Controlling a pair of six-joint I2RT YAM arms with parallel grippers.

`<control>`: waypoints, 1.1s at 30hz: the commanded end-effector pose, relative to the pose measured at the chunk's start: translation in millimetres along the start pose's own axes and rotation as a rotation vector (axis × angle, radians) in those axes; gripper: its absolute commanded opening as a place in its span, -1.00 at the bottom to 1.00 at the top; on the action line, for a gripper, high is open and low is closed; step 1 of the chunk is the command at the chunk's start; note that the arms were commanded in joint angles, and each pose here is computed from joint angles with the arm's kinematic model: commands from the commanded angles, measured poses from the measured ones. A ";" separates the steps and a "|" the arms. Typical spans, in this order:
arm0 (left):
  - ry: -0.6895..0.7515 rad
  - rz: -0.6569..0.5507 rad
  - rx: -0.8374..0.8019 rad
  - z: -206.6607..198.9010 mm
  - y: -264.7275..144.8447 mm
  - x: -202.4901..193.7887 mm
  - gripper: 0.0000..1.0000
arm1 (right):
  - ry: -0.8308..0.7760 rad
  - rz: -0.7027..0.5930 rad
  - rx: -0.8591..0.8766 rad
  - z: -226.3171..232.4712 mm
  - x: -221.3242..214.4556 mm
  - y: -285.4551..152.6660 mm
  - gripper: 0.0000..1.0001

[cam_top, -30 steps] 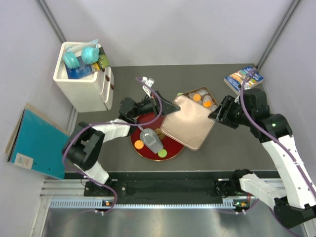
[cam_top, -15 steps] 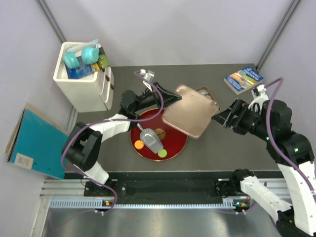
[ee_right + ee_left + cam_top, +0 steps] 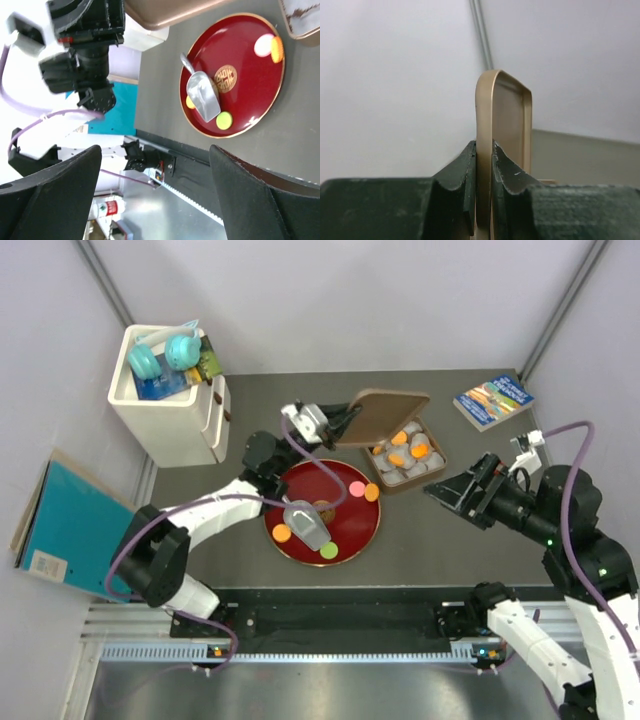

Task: Pack the cookies

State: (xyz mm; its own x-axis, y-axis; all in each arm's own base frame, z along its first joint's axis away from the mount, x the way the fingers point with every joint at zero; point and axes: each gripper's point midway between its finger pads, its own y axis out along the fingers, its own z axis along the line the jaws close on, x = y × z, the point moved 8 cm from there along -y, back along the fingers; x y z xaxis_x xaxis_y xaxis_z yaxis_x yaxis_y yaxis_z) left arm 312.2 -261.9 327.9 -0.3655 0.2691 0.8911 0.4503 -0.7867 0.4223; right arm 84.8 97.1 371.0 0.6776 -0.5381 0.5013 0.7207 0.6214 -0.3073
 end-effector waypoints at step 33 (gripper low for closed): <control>1.332 0.119 0.315 -132.6 -44.0 -0.2 -1.00 | -0.057 -0.002 -0.320 -53.3 68.1 108.2 0.70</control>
State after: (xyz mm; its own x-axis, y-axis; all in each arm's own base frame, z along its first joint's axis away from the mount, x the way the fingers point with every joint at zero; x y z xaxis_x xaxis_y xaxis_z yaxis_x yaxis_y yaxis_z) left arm 197.7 -328.4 223.7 -0.7378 -0.6687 0.0916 0.6728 -0.7179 0.1787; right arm 192.4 98.6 326.6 0.6777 -0.5265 0.5133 0.7289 0.3887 -0.5636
